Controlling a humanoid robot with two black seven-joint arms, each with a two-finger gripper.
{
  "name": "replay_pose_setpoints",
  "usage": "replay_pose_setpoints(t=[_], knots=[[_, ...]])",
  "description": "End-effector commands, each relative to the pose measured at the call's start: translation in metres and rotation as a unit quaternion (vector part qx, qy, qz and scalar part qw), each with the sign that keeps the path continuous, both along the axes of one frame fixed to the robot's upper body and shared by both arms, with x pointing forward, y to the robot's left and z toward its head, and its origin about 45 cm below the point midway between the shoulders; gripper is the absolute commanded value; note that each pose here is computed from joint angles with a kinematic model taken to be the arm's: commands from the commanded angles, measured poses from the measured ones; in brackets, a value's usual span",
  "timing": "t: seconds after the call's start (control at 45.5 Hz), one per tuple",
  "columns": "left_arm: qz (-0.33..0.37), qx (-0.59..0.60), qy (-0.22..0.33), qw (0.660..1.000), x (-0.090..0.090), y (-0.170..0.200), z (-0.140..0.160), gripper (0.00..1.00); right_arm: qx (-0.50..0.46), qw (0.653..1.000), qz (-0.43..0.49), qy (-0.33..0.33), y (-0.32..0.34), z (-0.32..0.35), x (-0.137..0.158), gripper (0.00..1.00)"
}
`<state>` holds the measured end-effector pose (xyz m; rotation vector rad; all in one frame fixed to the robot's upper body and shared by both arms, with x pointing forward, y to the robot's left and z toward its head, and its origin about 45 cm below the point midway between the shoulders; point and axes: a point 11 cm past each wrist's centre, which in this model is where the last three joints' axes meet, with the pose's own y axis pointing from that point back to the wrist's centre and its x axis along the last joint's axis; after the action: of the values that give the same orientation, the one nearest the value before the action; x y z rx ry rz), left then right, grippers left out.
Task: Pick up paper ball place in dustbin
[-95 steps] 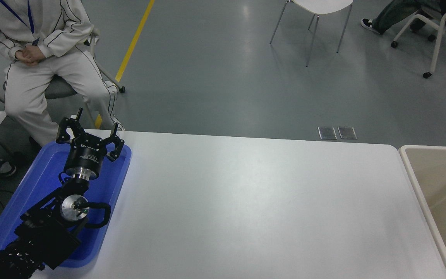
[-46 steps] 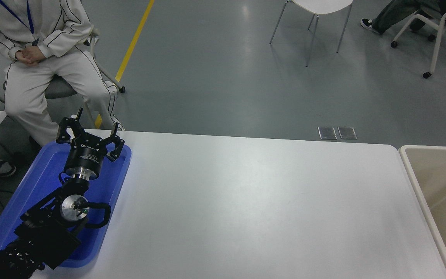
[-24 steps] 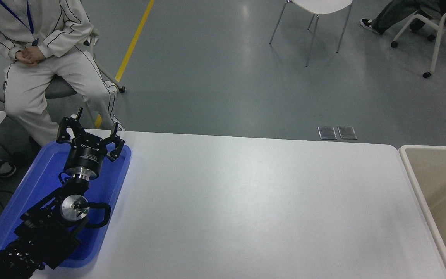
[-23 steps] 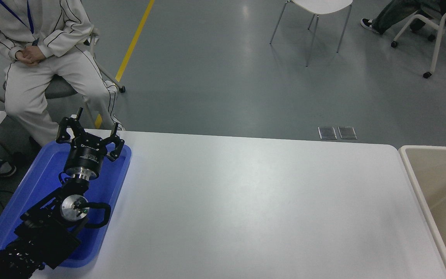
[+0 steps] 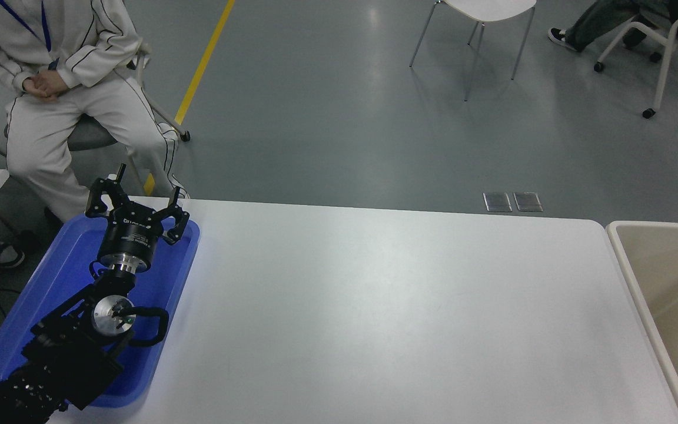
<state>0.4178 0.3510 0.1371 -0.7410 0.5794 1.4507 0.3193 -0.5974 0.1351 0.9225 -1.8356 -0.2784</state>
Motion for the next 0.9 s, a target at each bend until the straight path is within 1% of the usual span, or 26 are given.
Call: replay_pose_setpoints(t=[0.0, 0.044, 0.176, 0.242, 0.396, 0.462, 0.505, 0.637, 0.791, 0.879], knots=[[-0.001, 0.000, 0.000, 1.000, 0.000, -0.001, 0.000, 1.00, 0.124, 0.983, -0.038, -0.129, 0.023, 0.021, 0.031, 1.00], [0.000, 0.000, 0.001, 1.000, 0.000, 0.000, -0.001, 1.00, 0.150, 0.976, -0.042, -0.151, 0.031, 0.024, 0.037, 1.00], [0.000, 0.000, 0.001, 1.000, 0.000, -0.001, -0.001, 1.00, 0.224, 0.948, -0.064, -0.216, 0.046, 0.024, 0.042, 1.00], [0.000, 0.000, 0.000, 1.000, 0.000, 0.000, 0.000, 1.00, 0.258, 0.931, -0.051, -0.253, 0.062, 0.024, 0.046, 1.00], [0.000, 0.000, 0.001, 1.000, 0.000, 0.000, -0.001, 1.00, 0.273, 0.898, -0.008, -0.345, 0.088, 0.023, 0.056, 1.00], [0.000, 0.000, 0.001, 1.000, 0.000, 0.000, -0.001, 1.00, 0.268, 0.888, 0.006, -0.374, 0.094, 0.023, 0.057, 1.00], [0.000, 0.000, 0.001, 1.000, 0.000, 0.000, -0.001, 1.00, 0.276, 0.881, 0.014, -0.385, 0.099, 0.019, 0.056, 1.00], [0.000, 0.000, 0.001, 1.000, 0.000, 0.000, -0.001, 1.00, 0.341, 0.846, 0.039, -0.407, 0.128, 0.003, 0.053, 1.00], [0.000, 0.000, 0.001, 1.000, 0.000, 0.000, -0.001, 1.00, 0.403, 0.789, 0.059, -0.459, 0.159, -0.006, 0.047, 1.00], [0.000, 0.000, 0.001, 1.000, 0.000, 0.000, -0.001, 1.00, 0.417, 0.776, 0.057, -0.469, 0.178, -0.014, 0.048, 1.00]])
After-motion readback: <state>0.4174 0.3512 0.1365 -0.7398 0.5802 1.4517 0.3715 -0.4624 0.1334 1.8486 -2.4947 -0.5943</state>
